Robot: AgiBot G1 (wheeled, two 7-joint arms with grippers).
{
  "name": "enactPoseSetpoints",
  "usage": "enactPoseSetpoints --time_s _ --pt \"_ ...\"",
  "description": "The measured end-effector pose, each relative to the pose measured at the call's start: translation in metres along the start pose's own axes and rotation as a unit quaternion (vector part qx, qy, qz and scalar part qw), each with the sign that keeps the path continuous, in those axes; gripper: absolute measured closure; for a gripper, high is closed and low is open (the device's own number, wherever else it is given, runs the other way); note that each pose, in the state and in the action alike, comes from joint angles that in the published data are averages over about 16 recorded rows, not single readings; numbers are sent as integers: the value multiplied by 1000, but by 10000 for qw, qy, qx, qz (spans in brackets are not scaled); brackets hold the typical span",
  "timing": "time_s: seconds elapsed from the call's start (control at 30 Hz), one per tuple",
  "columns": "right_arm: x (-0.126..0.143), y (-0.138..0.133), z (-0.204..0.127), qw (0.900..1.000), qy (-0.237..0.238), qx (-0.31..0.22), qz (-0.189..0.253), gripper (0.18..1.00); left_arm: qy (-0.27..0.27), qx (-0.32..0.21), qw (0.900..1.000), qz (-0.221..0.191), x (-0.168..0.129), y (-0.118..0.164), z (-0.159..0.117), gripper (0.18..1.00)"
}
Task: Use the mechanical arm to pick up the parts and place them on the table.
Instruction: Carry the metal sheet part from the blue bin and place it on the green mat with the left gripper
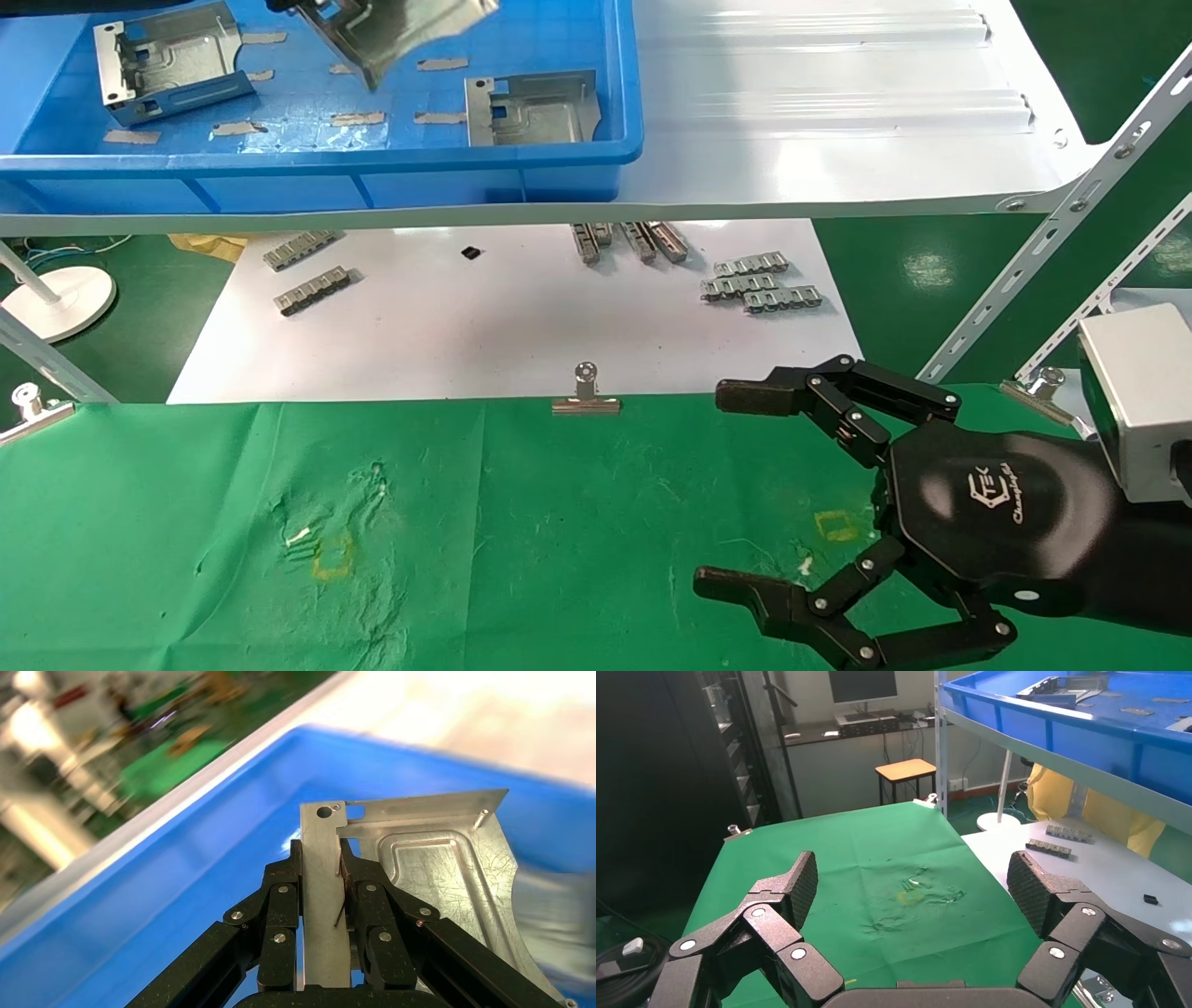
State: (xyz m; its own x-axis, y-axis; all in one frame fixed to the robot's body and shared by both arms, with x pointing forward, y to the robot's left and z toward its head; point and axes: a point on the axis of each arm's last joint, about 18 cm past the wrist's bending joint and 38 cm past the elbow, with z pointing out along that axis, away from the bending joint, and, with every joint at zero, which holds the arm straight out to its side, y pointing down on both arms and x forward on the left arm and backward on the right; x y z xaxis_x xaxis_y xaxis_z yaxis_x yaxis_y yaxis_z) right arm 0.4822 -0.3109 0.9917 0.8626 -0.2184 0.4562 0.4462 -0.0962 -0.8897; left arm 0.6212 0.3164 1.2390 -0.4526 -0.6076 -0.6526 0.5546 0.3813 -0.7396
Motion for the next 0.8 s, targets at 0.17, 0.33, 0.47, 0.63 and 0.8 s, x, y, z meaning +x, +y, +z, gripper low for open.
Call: enactPoseSetpoints --time_s 0.17,0.33,0.47,0.63,0.8 --pt "0 0 0 10000 0 0 0 179 720 370 9947 634 26 -5 -16 913" --pt "0 0 0 10000 0 0 0 179 1178 657 9820 1321 47 2 -33 913" --pt "0 0 0 10000 0 0 0 179 1363 786 9702 1843 60 15 -47 913" --pt "0 0 0 10000 0 0 0 179 1497 763 9584 2306 76 41 -63 913" --pt "0 0 0 10000 0 0 0 179 1633 519 9529 2501 90 78 -73 913"
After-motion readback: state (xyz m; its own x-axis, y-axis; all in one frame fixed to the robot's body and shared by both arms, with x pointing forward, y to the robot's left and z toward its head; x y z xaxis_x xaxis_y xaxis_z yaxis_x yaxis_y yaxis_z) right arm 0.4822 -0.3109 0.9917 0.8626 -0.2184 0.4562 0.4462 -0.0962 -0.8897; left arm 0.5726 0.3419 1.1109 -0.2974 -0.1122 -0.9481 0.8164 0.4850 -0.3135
